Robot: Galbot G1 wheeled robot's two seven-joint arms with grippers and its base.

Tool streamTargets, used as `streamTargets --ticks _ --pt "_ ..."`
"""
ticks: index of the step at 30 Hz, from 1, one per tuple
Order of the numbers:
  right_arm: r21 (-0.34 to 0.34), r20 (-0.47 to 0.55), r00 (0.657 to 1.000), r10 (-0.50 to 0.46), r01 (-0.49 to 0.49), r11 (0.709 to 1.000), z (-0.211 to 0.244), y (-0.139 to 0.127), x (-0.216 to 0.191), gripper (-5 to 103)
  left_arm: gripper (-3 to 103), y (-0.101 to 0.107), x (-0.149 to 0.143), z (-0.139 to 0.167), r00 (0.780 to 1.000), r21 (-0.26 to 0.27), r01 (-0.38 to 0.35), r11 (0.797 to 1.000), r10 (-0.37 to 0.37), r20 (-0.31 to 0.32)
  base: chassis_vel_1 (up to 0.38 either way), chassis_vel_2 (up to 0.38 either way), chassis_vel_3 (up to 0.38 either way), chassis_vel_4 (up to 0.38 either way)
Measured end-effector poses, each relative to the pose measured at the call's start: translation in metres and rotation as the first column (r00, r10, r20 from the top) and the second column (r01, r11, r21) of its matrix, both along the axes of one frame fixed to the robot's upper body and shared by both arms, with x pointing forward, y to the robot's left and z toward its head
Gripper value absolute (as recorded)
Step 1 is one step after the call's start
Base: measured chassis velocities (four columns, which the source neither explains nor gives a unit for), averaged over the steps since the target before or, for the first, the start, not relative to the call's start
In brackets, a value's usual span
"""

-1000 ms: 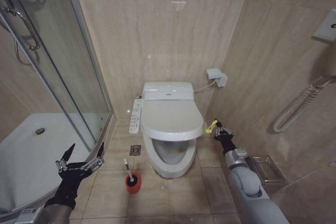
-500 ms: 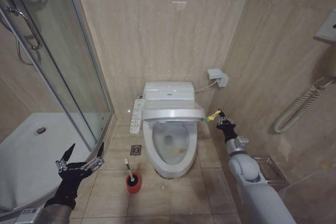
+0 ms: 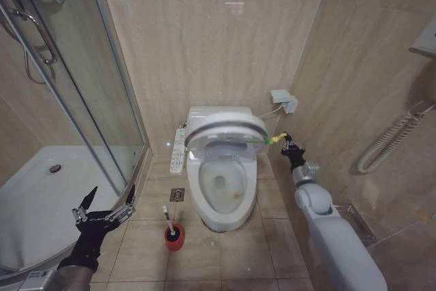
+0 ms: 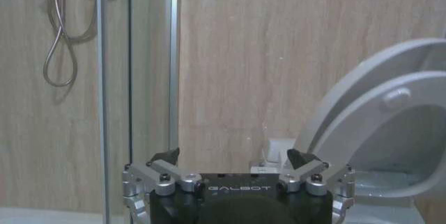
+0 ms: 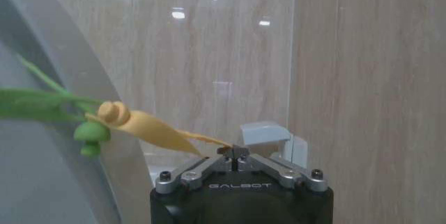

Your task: Open the toilet lid, clean the toilet bowl with a toilet brush, close the toilet lid, and flush.

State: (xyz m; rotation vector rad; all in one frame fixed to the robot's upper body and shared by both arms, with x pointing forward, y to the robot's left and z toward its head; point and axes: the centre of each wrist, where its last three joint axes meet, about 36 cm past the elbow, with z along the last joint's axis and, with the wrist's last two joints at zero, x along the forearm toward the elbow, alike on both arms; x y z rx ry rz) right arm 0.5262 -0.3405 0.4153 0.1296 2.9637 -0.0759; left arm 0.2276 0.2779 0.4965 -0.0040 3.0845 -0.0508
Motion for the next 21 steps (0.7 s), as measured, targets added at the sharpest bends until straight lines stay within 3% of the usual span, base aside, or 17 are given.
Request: streamTargets --ticks 11,21 --pt "0.002 0.014 1.000 -0.010 0.010 1.000 0.014 -0.005 0.030 1 100 0.000 0.000 0.000 1.000 0.000 0.000 1.000 0.000 0.000 0.000 0.000 0.000 0.000" --pt "0.015 0.029 1.000 0.001 -0.001 1.000 0.038 0.011 0.066 1 100 0.000 0.000 0.000 1.000 0.000 0.000 1.000 0.000 0.000 0.000 0.000 0.000 0.000"
